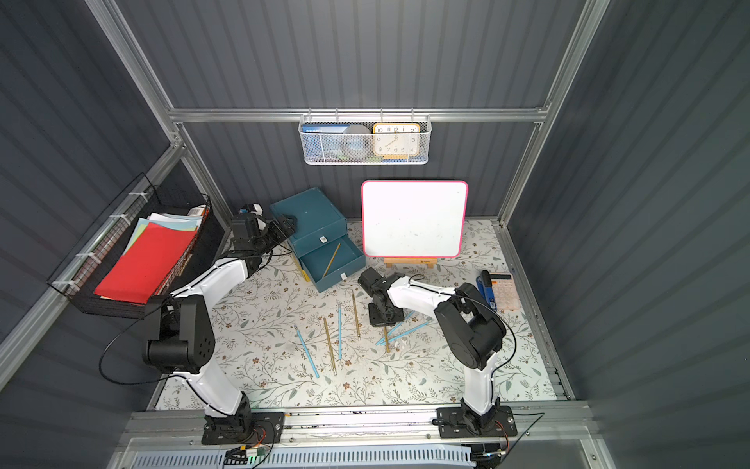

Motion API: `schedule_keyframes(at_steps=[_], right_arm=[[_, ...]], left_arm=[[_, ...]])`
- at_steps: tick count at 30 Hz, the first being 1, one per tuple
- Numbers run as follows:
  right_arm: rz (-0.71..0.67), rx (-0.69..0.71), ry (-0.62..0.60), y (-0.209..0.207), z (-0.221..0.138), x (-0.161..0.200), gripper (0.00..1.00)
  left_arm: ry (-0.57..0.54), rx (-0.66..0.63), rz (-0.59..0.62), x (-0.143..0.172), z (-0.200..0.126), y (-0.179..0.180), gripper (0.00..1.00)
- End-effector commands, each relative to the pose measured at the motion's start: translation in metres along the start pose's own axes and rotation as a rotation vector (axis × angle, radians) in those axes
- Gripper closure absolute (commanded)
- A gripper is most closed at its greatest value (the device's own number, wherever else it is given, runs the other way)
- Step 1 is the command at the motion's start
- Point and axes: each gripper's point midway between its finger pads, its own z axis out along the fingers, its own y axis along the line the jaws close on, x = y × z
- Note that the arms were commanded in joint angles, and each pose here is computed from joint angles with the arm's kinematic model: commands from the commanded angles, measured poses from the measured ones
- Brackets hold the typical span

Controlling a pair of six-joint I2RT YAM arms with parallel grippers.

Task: Please place the pencils in the drawer according to their color
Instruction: Pick up the pencil from the center of the board.

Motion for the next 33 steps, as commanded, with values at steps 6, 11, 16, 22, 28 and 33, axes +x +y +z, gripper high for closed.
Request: schedule_keyframes(at_steps=[6,11,16,22,28,33], right_arm=[[0.032,-0.162,-0.065,0.027,-0.055,-0.011,1.00],[0.059,-0.283,-0.118,0.049,-0.091,-0.026,1.00],[0.109,-0.443,-0.164,0.078,-0.130,-0.049,1.00],[0.200,-0.664,-0.155,0.120,-0.156,-0.084,1.00],[0.289,-0.770,-0.146,0.147,-0.155,-0.121,1.00],[0.361,-0.805,-0.126,0.157,-0.144,-0.141,1.00]], left_arm=[[-0.011,0.024,0.020,-0.006,-0.004,-0.012,0.00],[-0.009,0.023,0.020,-0.004,-0.003,-0.011,0.00],[-0.009,0.022,0.019,-0.004,-0.003,-0.010,0.00],[-0.006,0.021,0.017,-0.001,-0.003,-0.009,0.00],[-0.006,0.024,0.016,-0.001,-0.002,-0.009,0.00],[-0.008,0.027,0.019,-0.001,-0.003,-0.010,0.00]])
